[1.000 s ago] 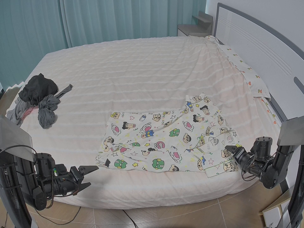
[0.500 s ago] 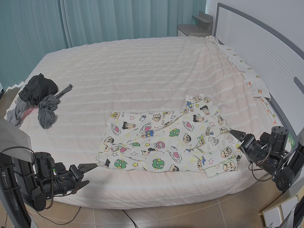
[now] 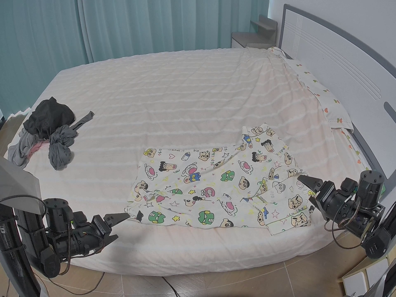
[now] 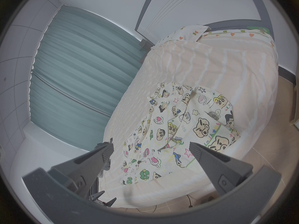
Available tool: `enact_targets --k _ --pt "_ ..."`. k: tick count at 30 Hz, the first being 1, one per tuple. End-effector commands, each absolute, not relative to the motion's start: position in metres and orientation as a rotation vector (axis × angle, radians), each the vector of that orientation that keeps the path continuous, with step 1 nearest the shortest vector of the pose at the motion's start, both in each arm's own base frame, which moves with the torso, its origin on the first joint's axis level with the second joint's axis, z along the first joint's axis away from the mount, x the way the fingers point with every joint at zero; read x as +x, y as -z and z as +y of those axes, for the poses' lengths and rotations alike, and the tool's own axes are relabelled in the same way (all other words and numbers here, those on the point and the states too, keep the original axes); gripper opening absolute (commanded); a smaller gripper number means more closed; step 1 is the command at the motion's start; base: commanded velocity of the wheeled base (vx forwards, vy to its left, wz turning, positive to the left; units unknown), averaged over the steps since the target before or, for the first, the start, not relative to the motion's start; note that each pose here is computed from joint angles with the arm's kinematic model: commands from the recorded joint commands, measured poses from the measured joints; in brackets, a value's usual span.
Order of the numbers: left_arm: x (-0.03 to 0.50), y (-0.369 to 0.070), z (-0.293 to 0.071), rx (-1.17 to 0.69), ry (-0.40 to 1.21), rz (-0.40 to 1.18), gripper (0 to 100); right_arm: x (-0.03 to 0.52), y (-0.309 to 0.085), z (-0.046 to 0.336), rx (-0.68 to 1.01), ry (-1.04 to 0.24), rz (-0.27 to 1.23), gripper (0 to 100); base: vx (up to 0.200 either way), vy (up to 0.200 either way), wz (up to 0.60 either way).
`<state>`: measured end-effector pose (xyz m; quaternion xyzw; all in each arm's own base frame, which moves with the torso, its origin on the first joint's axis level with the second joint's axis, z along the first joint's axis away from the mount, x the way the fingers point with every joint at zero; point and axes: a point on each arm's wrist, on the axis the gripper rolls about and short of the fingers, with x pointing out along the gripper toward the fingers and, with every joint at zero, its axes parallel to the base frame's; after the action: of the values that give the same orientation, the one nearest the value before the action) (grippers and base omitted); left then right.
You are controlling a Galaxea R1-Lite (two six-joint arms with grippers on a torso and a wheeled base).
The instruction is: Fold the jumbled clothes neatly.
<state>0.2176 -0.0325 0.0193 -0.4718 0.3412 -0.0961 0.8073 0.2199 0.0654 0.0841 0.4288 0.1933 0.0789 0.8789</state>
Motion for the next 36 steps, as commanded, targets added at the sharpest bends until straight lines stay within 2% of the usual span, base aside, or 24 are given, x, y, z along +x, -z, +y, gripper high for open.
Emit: enact_targets --k 1,15,19,27,36 --pt "0.217 -0.02 -0.033 -1.008 0.211 0.726 100 0.217 -0.086 0.065 0.893 -0.171 0.392 100 0.2 0.0 0.0" --pt "0.217 -0.02 -0.033 -1.006 0.208 0.722 100 0.214 -0.085 0.064 0.89 -0.18 0.376 100 0.2 0.0 0.0" --pt "0.214 -0.024 -0.032 -0.988 0.222 0.71 100 0.214 -0.085 0.064 0.889 -0.179 0.377 100 0.0 0.0 0.0" --pt "0.209 -0.024 -0.033 -0.702 0.308 0.705 100 0.213 -0.083 0.064 0.885 -0.18 0.386 100 0.0 0.0 0.0" --pt "0.202 -0.016 -0.082 -0.604 0.473 0.825 100 0.212 -0.081 0.064 0.883 -0.177 0.399 100 0.0 0.0 0.0"
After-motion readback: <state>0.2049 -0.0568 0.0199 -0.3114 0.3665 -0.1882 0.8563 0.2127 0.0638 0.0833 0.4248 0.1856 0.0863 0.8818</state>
